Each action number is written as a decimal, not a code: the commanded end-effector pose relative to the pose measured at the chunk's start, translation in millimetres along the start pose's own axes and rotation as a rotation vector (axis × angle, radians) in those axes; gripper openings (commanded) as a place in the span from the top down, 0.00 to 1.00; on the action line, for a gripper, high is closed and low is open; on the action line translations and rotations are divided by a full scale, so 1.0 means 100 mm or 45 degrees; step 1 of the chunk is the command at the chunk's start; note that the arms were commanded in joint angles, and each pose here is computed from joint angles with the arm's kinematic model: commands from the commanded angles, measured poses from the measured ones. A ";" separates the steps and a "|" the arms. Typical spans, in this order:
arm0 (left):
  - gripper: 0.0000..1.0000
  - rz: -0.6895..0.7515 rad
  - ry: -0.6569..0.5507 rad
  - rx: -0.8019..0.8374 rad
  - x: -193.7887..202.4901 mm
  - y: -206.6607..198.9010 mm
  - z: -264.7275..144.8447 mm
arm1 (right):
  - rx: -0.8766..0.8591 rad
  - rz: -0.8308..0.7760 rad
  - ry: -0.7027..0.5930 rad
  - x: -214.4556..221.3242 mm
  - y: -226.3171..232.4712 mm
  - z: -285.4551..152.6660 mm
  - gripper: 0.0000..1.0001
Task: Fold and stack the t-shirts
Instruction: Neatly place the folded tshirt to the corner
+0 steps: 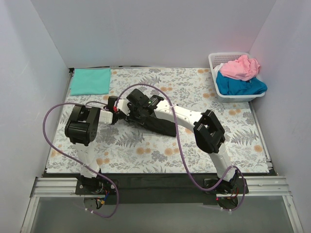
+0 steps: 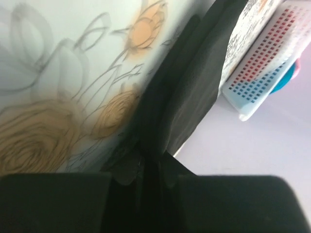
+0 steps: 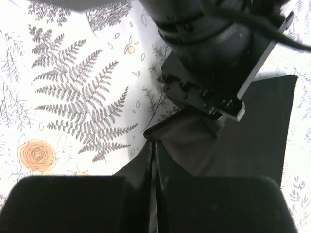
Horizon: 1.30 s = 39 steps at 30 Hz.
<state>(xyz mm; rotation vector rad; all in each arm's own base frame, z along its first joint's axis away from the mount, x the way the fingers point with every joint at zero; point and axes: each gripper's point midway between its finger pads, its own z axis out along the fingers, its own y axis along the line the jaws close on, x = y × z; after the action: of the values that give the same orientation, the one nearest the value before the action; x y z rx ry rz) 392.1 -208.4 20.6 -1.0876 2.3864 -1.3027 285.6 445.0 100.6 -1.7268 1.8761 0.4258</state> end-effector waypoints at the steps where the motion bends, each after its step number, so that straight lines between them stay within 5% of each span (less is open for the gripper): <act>1: 0.99 0.056 -0.105 -0.166 -0.19 0.20 0.09 | 0.023 0.000 -0.100 -0.30 -0.06 -0.08 0.99; 4: 1.00 0.253 -0.117 -0.209 -0.32 0.06 0.08 | 0.034 0.011 -0.096 -0.29 -0.08 -0.13 0.79; 7: 1.00 0.456 -0.130 -0.347 -0.48 0.11 0.05 | 0.060 0.075 -0.103 -0.20 -0.20 -0.29 0.49; 8: 1.00 0.650 -0.149 -0.343 -0.65 -0.08 0.06 | 0.082 0.104 -0.099 -0.13 -0.30 -0.35 0.24; 11: 1.00 0.870 -0.184 -0.431 -1.05 -0.18 0.05 | 0.139 0.168 -0.076 0.06 -0.46 -0.52 0.02; 17: 1.00 1.188 -0.237 -0.456 -1.79 -0.61 -0.02 | 0.210 0.236 -0.041 0.40 -0.59 -0.81 0.02; 21: 1.00 1.425 -0.406 -0.418 -2.25 -1.22 -0.17 | 0.227 0.273 -0.009 0.61 -0.63 -0.89 0.02; 32: 1.00 1.622 -0.814 -0.569 -3.05 -1.68 -0.77 | 0.231 0.298 0.022 0.80 -0.64 -0.93 0.02; 39: 1.00 1.672 -0.936 -0.577 -3.28 -1.80 -1.23 | 0.206 0.304 0.010 0.77 -0.62 -0.90 0.02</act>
<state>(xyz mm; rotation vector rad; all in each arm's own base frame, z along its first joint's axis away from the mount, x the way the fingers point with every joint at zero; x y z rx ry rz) 650.1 6.0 107.8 0.1123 2.1797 -0.0071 327.4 319.6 118.1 -1.4355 2.1128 0.3186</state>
